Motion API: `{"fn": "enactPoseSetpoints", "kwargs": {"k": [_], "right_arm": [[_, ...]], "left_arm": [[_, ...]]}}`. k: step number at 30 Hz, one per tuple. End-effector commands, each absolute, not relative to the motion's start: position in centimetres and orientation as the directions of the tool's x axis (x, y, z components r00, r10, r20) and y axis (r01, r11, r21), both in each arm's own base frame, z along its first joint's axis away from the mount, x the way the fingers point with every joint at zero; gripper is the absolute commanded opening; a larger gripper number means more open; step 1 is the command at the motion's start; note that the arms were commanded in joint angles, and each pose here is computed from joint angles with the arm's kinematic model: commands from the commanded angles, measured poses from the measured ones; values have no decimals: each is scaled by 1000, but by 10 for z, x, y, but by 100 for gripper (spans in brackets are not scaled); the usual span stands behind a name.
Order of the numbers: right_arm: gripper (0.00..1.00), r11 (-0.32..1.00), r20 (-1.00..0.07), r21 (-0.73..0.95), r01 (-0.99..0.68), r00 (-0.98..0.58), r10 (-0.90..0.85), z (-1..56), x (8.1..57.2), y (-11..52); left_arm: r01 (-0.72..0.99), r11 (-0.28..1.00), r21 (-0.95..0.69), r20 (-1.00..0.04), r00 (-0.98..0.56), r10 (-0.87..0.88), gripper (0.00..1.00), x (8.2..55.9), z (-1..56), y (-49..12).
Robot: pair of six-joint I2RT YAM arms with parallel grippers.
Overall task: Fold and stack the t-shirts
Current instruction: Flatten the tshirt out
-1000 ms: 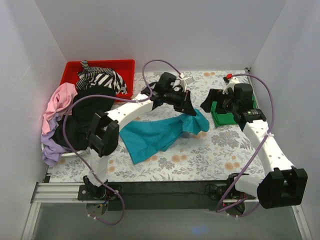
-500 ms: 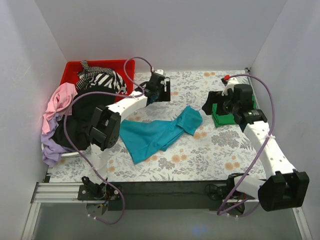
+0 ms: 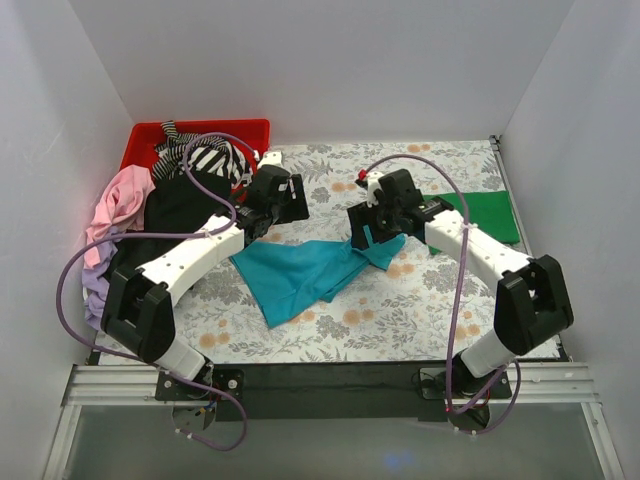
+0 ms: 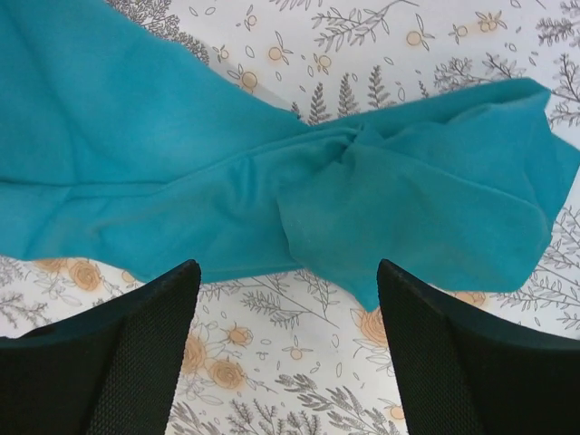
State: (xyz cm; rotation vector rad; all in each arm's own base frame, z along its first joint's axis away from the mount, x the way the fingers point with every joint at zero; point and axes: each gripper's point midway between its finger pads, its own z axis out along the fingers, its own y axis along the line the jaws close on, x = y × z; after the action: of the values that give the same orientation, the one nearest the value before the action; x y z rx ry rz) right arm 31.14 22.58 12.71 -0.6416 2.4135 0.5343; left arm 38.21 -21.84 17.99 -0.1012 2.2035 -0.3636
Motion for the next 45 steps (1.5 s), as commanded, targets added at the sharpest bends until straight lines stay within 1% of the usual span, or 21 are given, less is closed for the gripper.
{"fn": "enactPoseSetpoints", "kwargs": {"k": [1, 3, 6, 7, 9, 11, 15, 17, 18, 19, 20, 21, 22, 27, 30, 33, 36, 38, 40, 42, 45], "right_arm": [[82, 835, -646, 117, -538, -680, -347, 130, 330, 237], [82, 849, -641, 66, -524, -675, -367, 127, 336, 238], [77, 859, -621, 4, -512, -675, -399, 117, 344, 243], [75, 864, -597, -50, -501, -678, -428, 108, 346, 241], [72, 880, -593, -140, -454, -673, -442, 106, 355, 235], [72, 883, -570, -178, -435, -686, -453, 98, 359, 231], [60, 892, -558, -243, -382, -697, -451, 97, 366, 222], [52, 892, -543, -263, -369, -707, -452, 94, 367, 218], [45, 891, -537, -265, -368, -711, -454, 92, 366, 218], [25, 893, -534, -270, -361, -715, -450, 91, 367, 217], [21, 893, -530, -273, -359, -718, -451, 91, 366, 215], [6, 892, -528, -278, -355, -720, -451, 91, 365, 213], [1, 894, -527, -286, -346, -722, -448, 91, 365, 212], [1, 898, -539, -286, -336, -718, -440, 98, 363, 208], [1, 898, -558, -319, -303, -705, -436, 111, 366, 199], [1, 912, -641, -296, -284, -649, -410, 154, 370, 200], [1, 938, -764, -290, -191, -544, -347, 229, 378, 183], [1, 953, -799, -267, -144, -521, -302, 255, 384, 167], [1, 964, -822, -259, -67, -508, -256, 276, 394, 135], [1, 966, -822, -260, -2, -524, -222, 277, 403, 104], [1, 968, -798, -252, 17, -569, -197, 260, 409, 81]], "left_arm": [[24, 957, -289, -757, -618, -213, 68, 378, 177, -211], [14, 956, -293, -759, -612, -224, 68, 379, 180, -210], [16, 958, -288, -759, -614, -218, 68, 380, 178, -210], [15, 959, -284, -757, -617, -215, 68, 380, 177, -210], [11, 960, -281, -754, -621, -214, 68, 380, 174, -210], [11, 959, -283, -755, -620, -215, 68, 380, 175, -210], [28, 963, -268, -756, -626, -192, 68, 382, 172, -212], [25, 966, -259, -753, -632, -185, 67, 382, 169, -212], [28, 966, -258, -750, -636, -181, 68, 382, 168, -212], [29, 966, -259, -747, -640, -181, 68, 382, 166, -213], [33, 966, -258, -744, -645, -176, 68, 382, 164, -214], [36, 966, -257, -744, -646, -174, 68, 382, 164, -214], [37, 966, -254, -741, -649, -170, 68, 382, 163, -214], [52, 965, -258, -736, -658, -161, 68, 380, 161, -216], [53, 965, -257, -735, -659, -160, 67, 379, 160, -215], [65, 962, -266, -730, -665, -157, 68, 377, 160, -219], [76, 957, -281, -723, -672, -159, 68, 376, 160, -222], [89, 952, -292, -720, -676, -158, 68, 374, 161, -225], [111, 943, -313, -715, -681, -158, 67, 373, 162, -230], [124, 939, -322, -709, -688, -152, 68, 371, 160, -233], [173, 921, -350, -693, -710, -130, 68, 365, 158, -243]]}}
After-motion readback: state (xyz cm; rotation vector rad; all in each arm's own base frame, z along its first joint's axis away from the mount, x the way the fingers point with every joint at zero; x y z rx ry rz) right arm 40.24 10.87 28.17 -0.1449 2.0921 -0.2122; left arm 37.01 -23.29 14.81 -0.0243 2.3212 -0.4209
